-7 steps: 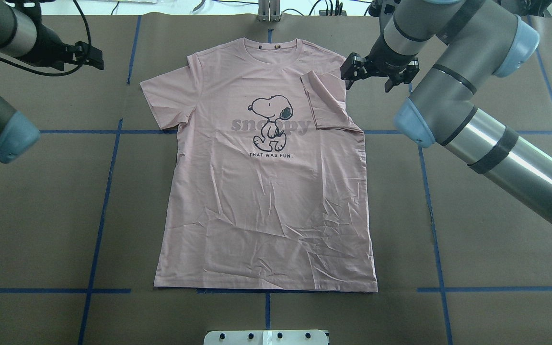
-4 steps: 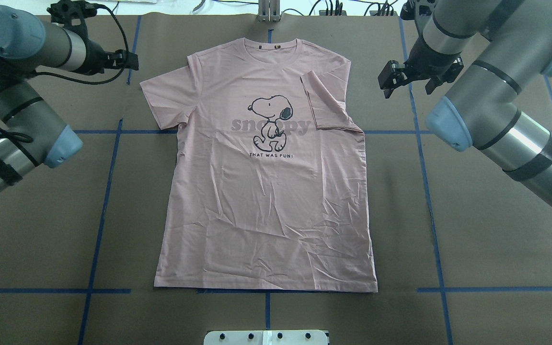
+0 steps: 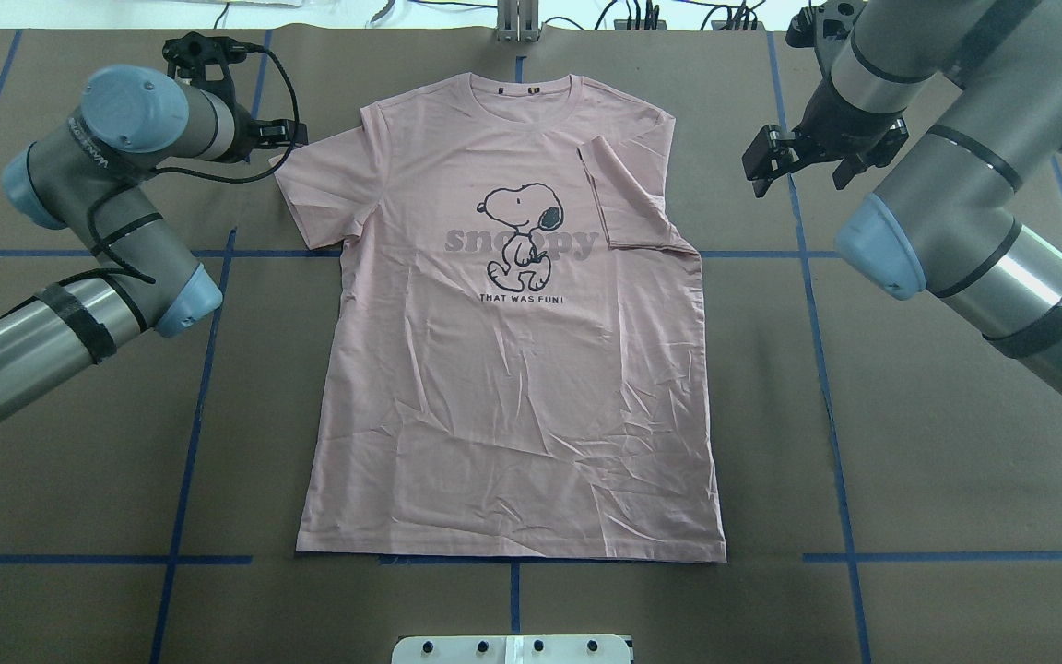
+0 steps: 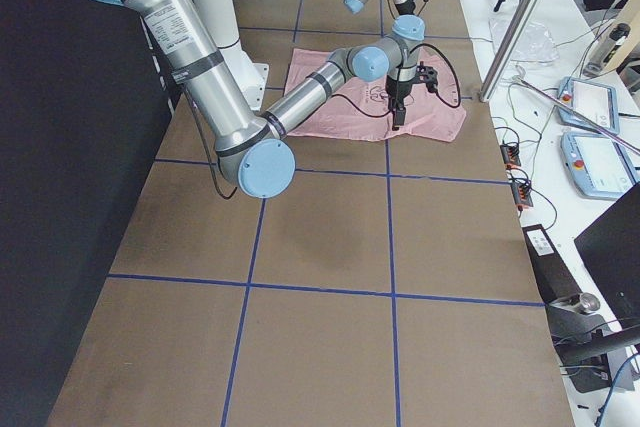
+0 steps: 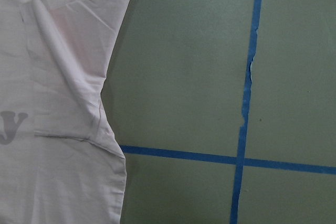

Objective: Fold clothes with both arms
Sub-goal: 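Move the left gripper toward the sleeve nearest it while the right arm holds back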

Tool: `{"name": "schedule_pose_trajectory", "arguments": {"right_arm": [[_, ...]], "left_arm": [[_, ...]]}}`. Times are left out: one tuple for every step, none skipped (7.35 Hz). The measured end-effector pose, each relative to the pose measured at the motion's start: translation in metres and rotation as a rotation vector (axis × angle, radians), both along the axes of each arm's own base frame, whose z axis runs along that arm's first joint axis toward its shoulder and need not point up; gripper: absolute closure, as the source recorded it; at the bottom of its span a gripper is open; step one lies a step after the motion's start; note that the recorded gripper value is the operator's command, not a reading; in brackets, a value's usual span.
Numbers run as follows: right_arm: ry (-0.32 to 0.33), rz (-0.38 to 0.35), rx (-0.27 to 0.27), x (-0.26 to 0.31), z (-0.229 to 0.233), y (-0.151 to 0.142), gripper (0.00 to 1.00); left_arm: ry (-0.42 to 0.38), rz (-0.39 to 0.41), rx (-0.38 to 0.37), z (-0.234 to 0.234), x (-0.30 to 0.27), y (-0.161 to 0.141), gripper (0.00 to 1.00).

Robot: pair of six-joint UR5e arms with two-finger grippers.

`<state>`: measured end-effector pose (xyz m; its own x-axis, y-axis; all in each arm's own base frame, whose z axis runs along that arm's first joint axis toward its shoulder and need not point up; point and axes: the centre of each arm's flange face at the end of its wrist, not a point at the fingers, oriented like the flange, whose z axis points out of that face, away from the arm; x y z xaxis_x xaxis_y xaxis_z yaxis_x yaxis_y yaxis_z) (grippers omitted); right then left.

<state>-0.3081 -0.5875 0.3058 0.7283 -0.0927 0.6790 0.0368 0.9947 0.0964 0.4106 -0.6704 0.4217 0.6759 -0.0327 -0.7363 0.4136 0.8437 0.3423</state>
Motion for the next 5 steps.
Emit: {"name": "schedule_pose_trajectory", "arguments": {"right_arm": [[0.001,0.0,-0.002,0.0,0.001,0.0,0.0],[0.003,0.0,-0.005,-0.001,0.003,0.0,0.0],[0.004,0.0,-0.007,-0.001,0.004,0.001,0.0],[0.004,0.0,-0.007,-0.001,0.004,0.001,0.0],[0.004,-0.001,-0.007,-0.001,0.004,0.001,0.0]], "left_arm": [[-0.002,0.004,0.003,0.003,0.008,0.001,0.01],[-0.004,0.01,0.003,0.006,0.013,0.004,0.02],[-0.006,0.015,0.002,0.01,0.018,0.006,0.03],[-0.008,0.019,0.0,0.013,0.021,0.007,0.06],[-0.011,0.021,-0.003,0.016,0.022,0.008,0.11]]}}
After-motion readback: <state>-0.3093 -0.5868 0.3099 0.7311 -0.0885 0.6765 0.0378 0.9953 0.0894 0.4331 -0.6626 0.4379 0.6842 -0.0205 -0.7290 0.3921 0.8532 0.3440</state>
